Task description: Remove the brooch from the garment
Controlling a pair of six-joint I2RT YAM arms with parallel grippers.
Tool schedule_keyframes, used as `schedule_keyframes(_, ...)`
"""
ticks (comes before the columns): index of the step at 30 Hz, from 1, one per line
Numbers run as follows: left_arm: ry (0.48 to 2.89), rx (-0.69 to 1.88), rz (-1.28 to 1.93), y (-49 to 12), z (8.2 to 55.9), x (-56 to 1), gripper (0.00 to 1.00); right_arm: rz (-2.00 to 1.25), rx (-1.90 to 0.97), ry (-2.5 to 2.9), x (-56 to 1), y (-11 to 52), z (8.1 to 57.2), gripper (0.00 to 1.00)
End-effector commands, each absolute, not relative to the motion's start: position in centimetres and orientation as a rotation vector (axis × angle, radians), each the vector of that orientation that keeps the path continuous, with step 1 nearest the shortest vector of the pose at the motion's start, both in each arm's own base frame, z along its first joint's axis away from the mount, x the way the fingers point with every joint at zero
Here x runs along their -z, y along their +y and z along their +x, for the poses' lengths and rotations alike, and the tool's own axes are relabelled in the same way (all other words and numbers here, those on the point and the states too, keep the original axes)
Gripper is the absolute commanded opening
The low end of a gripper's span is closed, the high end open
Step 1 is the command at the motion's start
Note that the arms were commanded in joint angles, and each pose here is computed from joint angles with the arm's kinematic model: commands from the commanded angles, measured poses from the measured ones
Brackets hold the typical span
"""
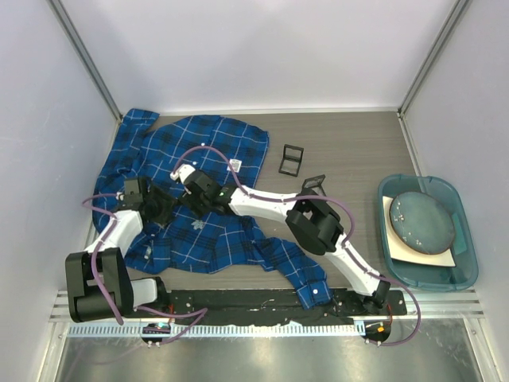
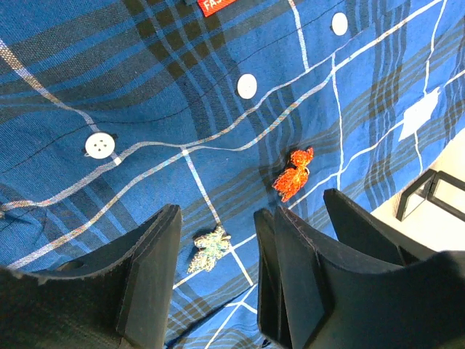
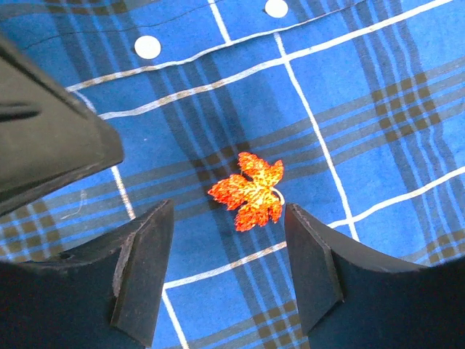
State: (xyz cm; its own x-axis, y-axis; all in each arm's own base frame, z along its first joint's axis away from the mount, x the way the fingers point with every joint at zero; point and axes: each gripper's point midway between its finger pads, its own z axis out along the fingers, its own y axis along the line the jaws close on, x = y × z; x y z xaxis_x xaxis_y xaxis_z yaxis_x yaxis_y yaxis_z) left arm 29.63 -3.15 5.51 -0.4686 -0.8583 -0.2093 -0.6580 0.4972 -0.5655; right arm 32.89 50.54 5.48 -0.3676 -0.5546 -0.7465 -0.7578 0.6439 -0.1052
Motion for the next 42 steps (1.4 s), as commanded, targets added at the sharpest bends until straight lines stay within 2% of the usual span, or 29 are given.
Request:
schedule_keyframes(1,2.245,0.581,-1.217,-2.9,30.0,-6.4,0.58,-1.006,-0.262,2.029,-6.6,50.7,34.9,0.65)
schedule_keyframes(15,2.252,0.582,-1.220,-2.3,29.5,-6.3,0.59,-1.011,-0.255,2.050,-4.7,51.3,34.4,0.62)
schedule_keyframes(17,2.253,0.585,-1.222,-2.3,29.5,-6.2,0.59,-0.997,-0.242,2.051,-4.6,51.2,34.6,0.58)
schedule_keyframes(19,2.254,0.592,-1.217,-2.4,29.5,-6.2,0.59,-0.997,-0.239,2.052,-4.5,51.2,34.6,0.48)
schedule_keyframes(25,2.275,0.642,-1.201,-3.0,29.5,-6.0,0.60,-0.935,-0.271,2.072,-4.8,51.3,34.5,0.36)
schedule_keyframes(34,2.292,0.735,-1.147,-4.1,30.2,-6.4,0.59,-0.735,-0.391,2.077,-6.3,51.2,34.1,0.30)
schedule_keyframes(42,2.280,0.769,-1.105,-4.4,30.9,-7.7,0.55,-0.599,-0.483,2.034,-8.2,50.7,34.0,0.27)
